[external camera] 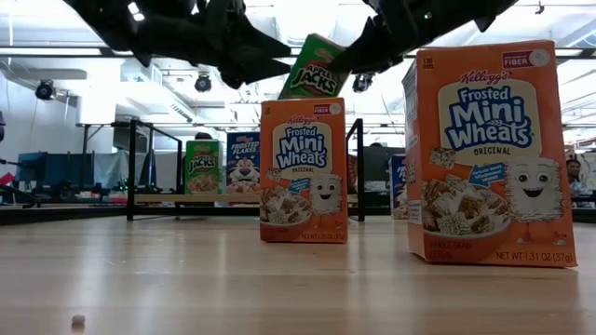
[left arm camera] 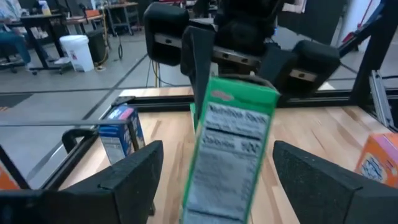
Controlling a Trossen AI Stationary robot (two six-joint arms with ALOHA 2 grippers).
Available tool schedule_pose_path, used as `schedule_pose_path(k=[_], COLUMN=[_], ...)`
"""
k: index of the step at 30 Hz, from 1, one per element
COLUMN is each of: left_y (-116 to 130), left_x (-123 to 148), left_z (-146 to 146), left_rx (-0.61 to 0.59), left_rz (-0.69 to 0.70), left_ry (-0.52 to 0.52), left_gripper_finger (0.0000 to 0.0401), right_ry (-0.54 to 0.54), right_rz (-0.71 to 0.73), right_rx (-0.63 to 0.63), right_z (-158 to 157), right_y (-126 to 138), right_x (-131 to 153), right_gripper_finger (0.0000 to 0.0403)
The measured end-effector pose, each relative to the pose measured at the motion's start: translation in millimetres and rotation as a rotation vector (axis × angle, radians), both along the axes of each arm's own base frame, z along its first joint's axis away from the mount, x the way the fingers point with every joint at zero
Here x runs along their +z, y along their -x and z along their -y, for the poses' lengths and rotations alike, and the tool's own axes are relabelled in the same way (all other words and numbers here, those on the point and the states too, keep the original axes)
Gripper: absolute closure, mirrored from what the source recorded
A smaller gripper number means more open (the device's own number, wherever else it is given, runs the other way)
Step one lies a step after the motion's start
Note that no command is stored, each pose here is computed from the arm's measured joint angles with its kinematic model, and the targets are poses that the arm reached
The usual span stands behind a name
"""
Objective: Stack cereal on shelf
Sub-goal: Put the left green cereal box on the shelf aligned with the other green cereal box
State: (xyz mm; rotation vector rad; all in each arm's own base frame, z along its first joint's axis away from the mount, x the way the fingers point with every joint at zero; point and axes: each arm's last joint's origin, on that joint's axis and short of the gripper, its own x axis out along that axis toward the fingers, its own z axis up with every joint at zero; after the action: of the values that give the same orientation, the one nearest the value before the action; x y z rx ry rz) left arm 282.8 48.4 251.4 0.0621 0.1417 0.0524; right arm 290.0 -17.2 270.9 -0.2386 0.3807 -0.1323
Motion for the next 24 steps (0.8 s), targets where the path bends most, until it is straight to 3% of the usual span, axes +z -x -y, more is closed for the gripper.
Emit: schedule_pose_path(k=[16,24], left_y=[-15,-15], left_x=[-7,-7], left_z=[0,2], left_rx=[-0.112,-0.166], left_rz=[-0.012,-0.014], left_ry=[0.034,0.057], left_gripper_finger=[0.0113,0.009], right_ry=[0.006,0.014], right_rz=[-0.01,0.001], right_rx=[0.019,0.011], right_z=[-1,0], right_y=[0,-1], right_x=[-1,0], right_gripper_finger=[0.0234,0.0234])
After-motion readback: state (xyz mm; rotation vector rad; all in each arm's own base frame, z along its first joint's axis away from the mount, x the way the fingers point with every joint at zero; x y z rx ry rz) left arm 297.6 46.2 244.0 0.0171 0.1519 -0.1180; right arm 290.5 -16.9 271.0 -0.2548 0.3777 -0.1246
